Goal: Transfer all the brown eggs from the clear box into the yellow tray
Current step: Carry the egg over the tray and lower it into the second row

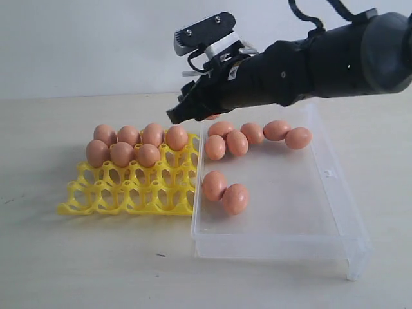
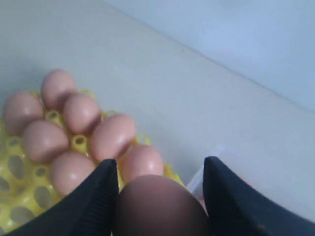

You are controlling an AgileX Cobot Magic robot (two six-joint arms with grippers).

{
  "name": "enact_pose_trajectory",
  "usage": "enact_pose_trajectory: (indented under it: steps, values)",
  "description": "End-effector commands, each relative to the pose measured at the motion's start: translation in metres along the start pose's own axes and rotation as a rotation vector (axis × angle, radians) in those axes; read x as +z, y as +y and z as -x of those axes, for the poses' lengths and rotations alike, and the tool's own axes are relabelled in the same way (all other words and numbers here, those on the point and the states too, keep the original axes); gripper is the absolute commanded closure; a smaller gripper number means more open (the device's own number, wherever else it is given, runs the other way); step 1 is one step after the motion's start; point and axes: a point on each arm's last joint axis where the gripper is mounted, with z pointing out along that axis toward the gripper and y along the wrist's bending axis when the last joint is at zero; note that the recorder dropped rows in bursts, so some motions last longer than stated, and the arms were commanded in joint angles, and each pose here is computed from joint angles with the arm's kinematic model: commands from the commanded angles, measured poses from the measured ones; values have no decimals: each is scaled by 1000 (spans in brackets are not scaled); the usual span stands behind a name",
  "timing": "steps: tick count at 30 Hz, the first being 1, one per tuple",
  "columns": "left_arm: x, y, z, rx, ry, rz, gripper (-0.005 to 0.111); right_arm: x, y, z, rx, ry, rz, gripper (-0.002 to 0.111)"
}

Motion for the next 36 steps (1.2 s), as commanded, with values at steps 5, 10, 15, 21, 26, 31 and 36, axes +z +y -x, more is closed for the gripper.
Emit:
enact_pose_trajectory:
  steps: [5,10,15,21,26,31,36]
  values:
    - [0,0,2,-6,-13,-6,107,22,36,-2,59,-207,14,108]
    - [0,0,2,-6,-13,-6,107,48,39,-17,199,-176,26,108]
    - [0,0,2,-6,-13,-6,107,66,41,-22,226,-158,29,108]
    - [0,0,2,-6,-13,-6,107,76,42,-19,260,-155,34,108]
    - [0,0,2,-6,-13,-6,107,77,42,-21,265,-125,37,108]
    - [0,0,2,-6,-13,-6,107,81,42,-25,267,-116,34,108]
    - [0,0,2,-6,-13,-6,107,90,43,-38,269,-81,31,108]
